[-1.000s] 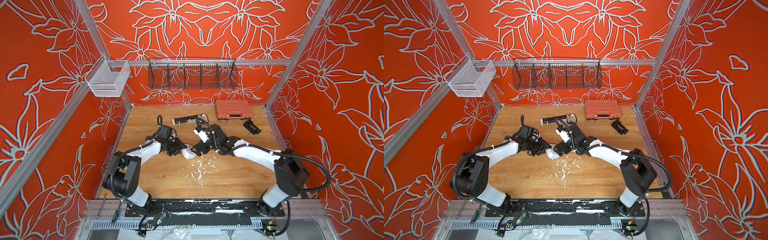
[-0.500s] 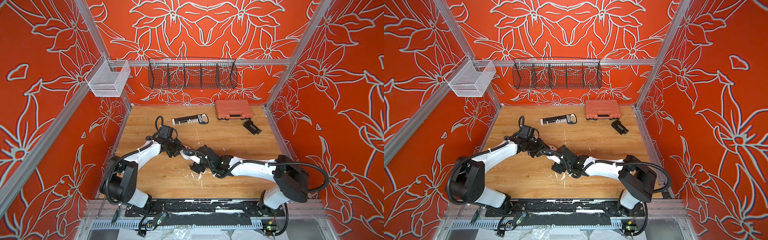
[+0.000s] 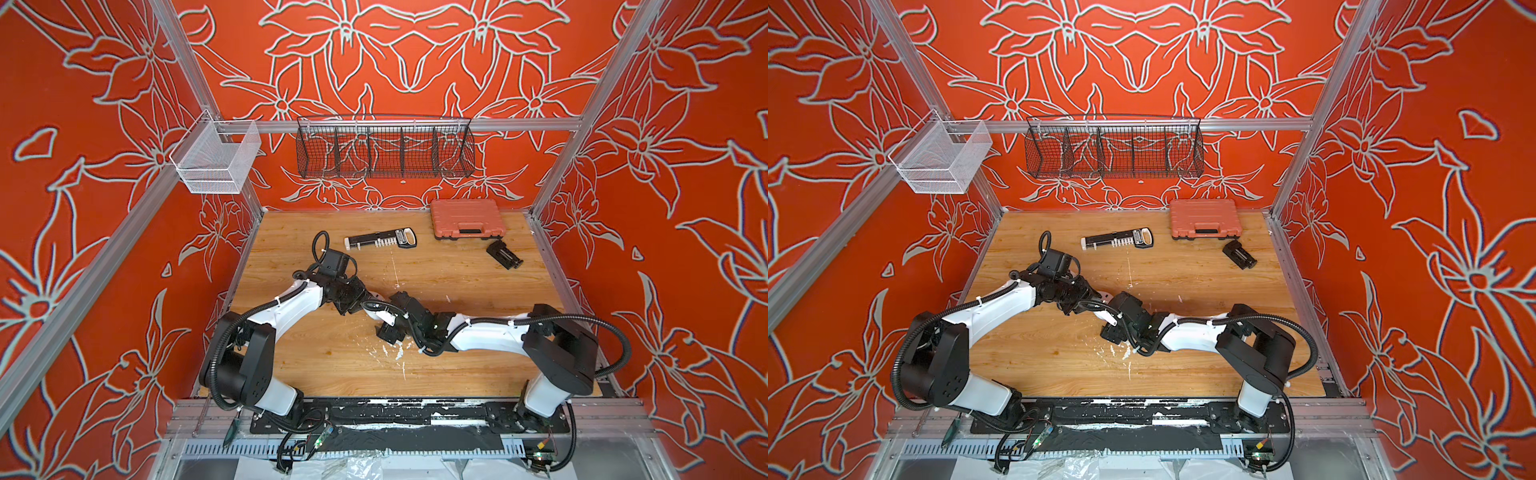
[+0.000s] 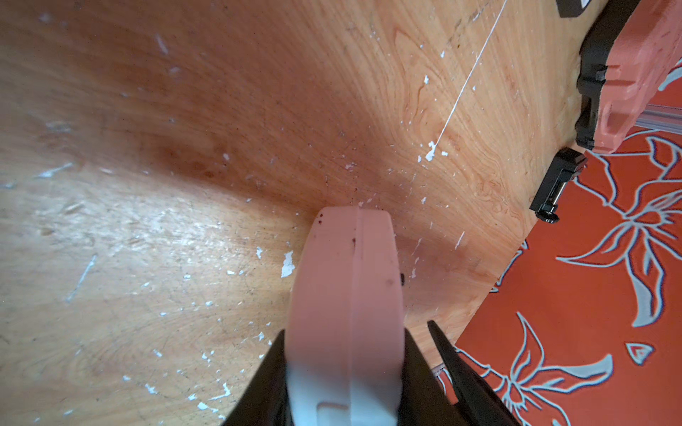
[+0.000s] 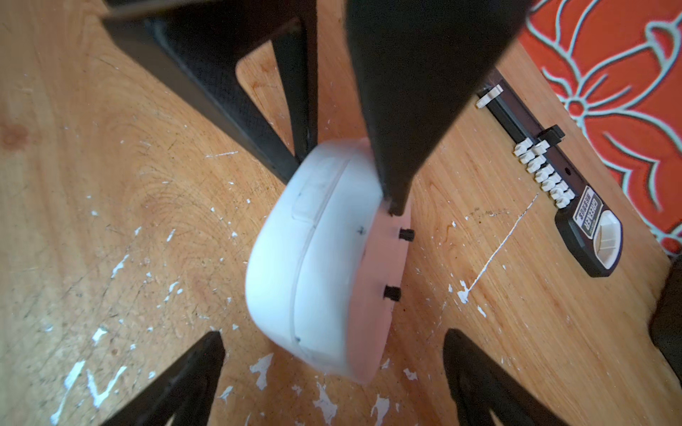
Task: Insert the battery into the alarm
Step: Adjust the alarm at the center of the board.
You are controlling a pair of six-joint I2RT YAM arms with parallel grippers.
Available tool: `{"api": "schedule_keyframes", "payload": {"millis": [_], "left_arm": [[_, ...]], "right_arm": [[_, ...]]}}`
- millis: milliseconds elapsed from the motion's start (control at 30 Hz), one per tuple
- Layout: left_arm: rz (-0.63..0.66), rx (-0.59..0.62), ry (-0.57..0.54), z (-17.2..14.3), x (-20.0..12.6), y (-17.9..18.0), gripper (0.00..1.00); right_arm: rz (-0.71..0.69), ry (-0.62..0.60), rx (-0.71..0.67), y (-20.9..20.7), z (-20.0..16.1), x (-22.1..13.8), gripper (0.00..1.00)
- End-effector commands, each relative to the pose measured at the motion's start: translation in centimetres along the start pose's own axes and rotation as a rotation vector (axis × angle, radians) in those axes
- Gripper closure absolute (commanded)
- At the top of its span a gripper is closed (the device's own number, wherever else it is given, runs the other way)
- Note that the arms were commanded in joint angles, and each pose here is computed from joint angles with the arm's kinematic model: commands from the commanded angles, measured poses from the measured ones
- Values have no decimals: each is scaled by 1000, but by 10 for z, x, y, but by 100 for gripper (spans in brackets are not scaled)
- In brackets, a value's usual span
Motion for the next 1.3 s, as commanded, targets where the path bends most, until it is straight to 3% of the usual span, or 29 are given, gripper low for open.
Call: {"api": "schedule_keyframes", "payload": {"millis": [0,400,700,933,1267], "left_arm": [[-7,0,16,-3,-1,-6,72],[1,-6,28,-4,2,-6,72],[1,-4,33,-6,3,-6,72],[7,-5,38,-8,4,-5,72],[9,-10,55,-7,8,-8,70]], "right_arm": [[-44,-1,-8,-5,5,5,4],[-28,-128,-34,5,-6,-7,2],[-97,-113,-25,-5,-8,0,3],[-102,-145,-34,-6,3,4,10],[-123,-111,-81,0,4,2,29]]}}
Point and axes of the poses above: each gripper's point midway between its finger pads, its own x axis out along the fingers, its own y axis along the line the jaws close on, z = x × y, the point moved 5 cm from there along -x, back along the fingers, and after that the axes turned 13 degrees about -x, right-handed, at the moved point
